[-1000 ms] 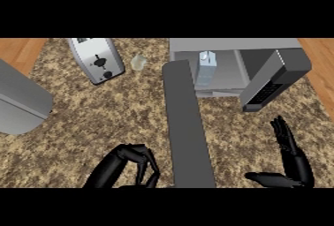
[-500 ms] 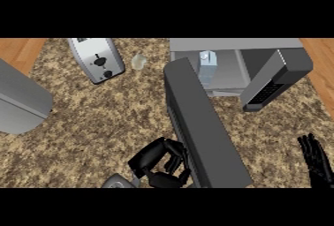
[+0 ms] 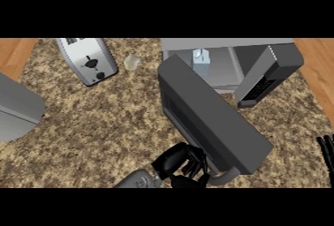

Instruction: Pick up the milk, place it into the microwave and close the microwave

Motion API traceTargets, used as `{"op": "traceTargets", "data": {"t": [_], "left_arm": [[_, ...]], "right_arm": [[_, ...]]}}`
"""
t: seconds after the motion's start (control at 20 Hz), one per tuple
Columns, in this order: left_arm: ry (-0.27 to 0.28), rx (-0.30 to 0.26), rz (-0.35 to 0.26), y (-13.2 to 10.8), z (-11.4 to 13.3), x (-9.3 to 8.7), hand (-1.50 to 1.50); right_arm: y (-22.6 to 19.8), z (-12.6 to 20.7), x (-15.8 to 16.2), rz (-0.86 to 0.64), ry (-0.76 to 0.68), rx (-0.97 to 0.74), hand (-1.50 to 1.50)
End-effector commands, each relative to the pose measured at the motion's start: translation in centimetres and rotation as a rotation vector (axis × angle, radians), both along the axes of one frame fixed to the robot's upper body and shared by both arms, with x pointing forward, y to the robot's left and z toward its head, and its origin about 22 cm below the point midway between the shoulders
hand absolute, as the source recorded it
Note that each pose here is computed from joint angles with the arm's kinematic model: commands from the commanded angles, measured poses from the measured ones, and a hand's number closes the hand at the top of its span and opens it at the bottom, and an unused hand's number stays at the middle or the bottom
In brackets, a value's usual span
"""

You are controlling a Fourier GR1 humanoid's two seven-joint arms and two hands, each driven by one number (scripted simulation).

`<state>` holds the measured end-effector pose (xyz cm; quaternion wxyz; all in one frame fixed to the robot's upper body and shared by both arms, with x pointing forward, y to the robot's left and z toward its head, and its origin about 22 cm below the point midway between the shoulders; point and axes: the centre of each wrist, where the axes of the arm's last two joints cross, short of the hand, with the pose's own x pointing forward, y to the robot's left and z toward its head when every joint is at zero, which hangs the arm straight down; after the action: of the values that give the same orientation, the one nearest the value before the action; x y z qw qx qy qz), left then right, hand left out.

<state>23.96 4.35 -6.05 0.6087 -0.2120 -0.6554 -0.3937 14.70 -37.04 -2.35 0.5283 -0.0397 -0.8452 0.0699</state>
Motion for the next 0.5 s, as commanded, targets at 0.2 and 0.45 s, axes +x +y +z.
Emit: {"op": "traceTargets", "data": {"t": [0.2, 0.45], "left_arm": [[-0.059, 0.016, 0.159, -2.0, 0.3, -0.4, 1.5], [-0.071, -0.078, 0.257, -2.8, 2.5, 1.0, 1.5]], "right_arm": [[-0.6, 4.1, 1.7, 0.101, -0.121, -0.033, -1.5], [-0.3, 5.5, 2.4, 0.172, -0.126, -0.039, -1.5]]}}
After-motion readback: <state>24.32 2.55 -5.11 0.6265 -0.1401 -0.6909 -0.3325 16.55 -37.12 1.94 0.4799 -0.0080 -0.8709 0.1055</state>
